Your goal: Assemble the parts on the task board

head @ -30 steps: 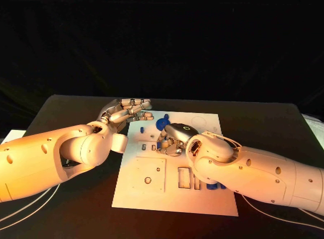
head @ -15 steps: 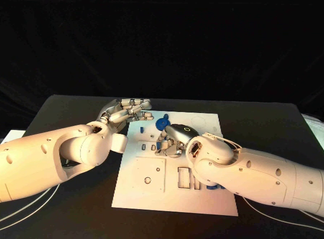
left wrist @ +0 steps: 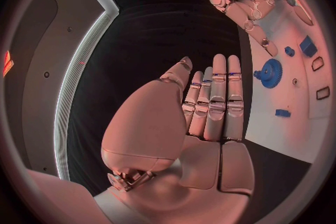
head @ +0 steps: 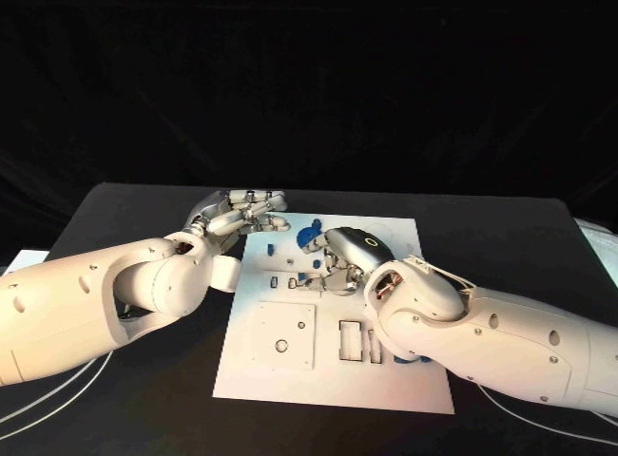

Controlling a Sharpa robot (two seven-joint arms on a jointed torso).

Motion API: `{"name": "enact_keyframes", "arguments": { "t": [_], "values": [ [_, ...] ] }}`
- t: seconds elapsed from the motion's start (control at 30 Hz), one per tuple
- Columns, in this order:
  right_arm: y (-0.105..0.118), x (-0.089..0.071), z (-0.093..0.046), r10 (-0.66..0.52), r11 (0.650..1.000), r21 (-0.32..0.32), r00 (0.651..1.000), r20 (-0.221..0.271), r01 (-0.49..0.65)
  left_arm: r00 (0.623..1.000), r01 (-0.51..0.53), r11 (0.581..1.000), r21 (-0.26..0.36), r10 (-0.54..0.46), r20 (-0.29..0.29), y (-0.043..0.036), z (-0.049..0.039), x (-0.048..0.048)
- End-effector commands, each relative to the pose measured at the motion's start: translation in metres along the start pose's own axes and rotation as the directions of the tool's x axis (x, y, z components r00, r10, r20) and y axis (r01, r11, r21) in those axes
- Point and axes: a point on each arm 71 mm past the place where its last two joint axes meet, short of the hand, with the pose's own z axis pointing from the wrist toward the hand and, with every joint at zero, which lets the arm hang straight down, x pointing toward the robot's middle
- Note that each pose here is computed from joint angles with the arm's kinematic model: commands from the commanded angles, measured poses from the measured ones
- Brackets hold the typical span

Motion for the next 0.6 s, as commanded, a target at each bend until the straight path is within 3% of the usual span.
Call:
{"name": "enact_keyframes", "arguments": {
  "t": [0.03,0.23,0.3,0.4,0.5,0.6],
  "values": [
    [0.004,-0.010,-0.004,0.040,0.997,-0.062,0.998,0.043,-0.038,0.999,-0.034,0.999,-0.004,0.034,-0.021,0.0003,0.0017,0.0009],
    [0.002,-0.035,-0.021,0.094,0.988,-0.123,0.995,0.020,-0.091,0.996,-0.088,0.995,-0.053,0.088,-0.011,0.0048,0.0040,-0.0041],
    [-0.005,-0.053,-0.028,0.146,0.981,-0.134,0.989,0.018,-0.142,0.992,-0.127,0.986,-0.104,0.125,-0.027,0.0086,0.0041,-0.0051],
    [-0.020,-0.077,-0.034,0.234,0.968,-0.099,0.972,0.018,-0.231,0.977,-0.212,0.956,-0.203,0.202,-0.070,0.0155,0.0022,-0.0065],
    [-0.039,-0.101,-0.039,0.318,0.948,-0.033,0.947,0.043,-0.317,0.929,-0.365,0.873,-0.324,0.320,-0.185,0.0201,0.0008,-0.0079],
    [-0.058,-0.120,-0.045,0.361,0.931,0.021,0.929,0.080,-0.364,0.825,-0.564,0.727,-0.391,0.474,-0.308,0.0144,0.0053,-0.0108]
  ]
}}
